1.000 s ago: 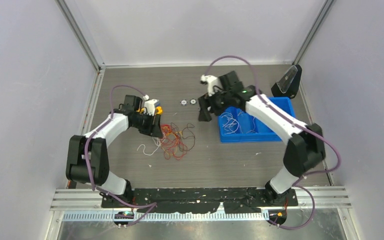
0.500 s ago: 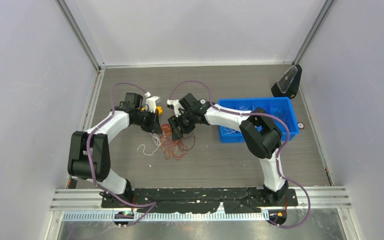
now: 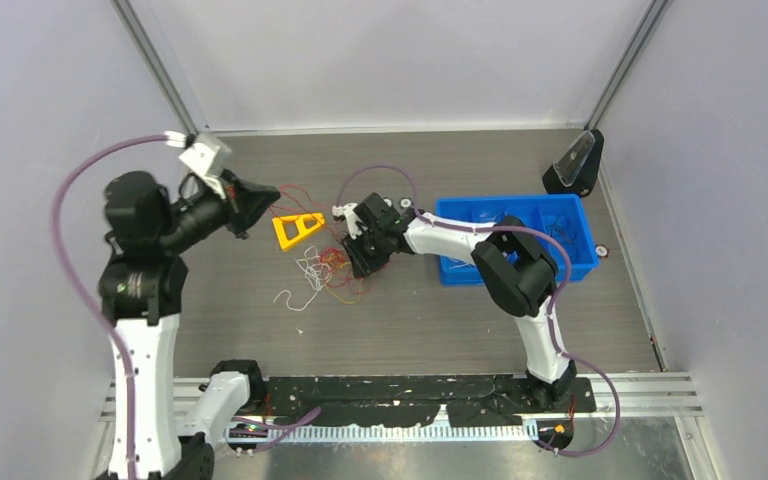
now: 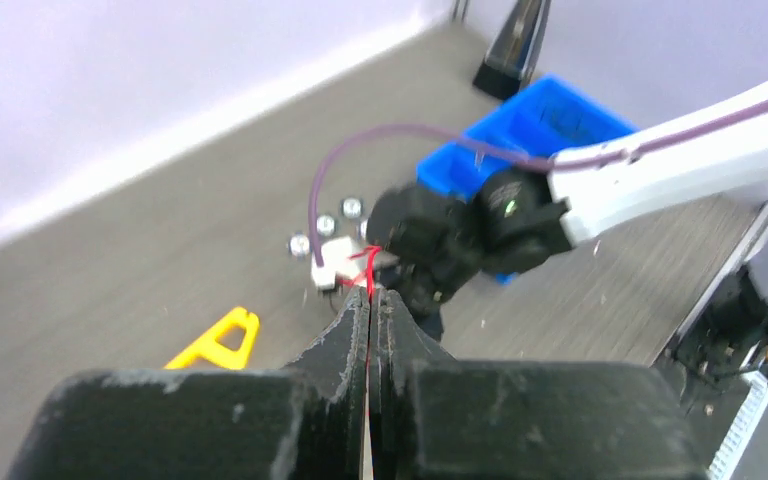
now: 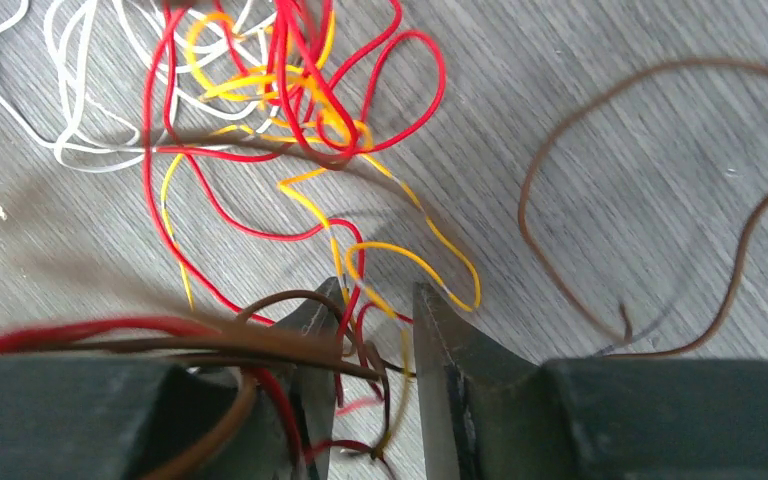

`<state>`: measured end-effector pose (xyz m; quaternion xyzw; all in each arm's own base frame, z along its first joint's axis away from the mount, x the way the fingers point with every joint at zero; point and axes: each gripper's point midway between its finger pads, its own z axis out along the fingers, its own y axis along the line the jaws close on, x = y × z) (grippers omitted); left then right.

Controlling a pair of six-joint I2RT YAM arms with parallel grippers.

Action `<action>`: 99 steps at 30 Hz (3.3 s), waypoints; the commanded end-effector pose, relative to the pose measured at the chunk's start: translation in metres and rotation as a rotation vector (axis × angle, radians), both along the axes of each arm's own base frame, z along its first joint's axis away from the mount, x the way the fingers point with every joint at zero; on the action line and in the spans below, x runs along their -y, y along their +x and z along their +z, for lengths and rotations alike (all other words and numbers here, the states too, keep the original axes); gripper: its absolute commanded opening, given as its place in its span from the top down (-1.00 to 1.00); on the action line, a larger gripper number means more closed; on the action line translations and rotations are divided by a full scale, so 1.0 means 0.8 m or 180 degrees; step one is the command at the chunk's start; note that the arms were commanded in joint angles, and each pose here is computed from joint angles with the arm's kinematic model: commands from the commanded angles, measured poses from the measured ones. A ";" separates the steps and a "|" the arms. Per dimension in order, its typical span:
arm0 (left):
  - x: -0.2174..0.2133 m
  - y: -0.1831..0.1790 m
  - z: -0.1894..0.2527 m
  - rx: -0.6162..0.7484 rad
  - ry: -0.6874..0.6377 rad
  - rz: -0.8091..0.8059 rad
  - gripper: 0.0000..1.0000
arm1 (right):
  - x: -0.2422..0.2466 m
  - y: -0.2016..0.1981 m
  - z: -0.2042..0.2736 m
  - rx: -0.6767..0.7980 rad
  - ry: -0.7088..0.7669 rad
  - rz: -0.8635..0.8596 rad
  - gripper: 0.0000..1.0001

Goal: Untangle the cables

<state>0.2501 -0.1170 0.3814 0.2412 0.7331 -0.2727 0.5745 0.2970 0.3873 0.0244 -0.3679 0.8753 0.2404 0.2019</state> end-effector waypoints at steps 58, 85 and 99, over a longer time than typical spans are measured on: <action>-0.020 -0.043 0.142 0.0627 -0.1133 0.0202 0.09 | -0.054 -0.066 0.575 0.1935 0.2649 0.0866 0.89; 0.136 0.001 -0.284 -0.0776 -0.0065 -0.0934 0.16 | 0.014 -0.109 0.801 0.2494 0.4012 0.0533 0.89; 0.022 0.042 -0.367 -0.1876 0.0443 0.0182 0.39 | 0.179 -0.048 0.828 0.3113 0.3568 -0.0406 0.89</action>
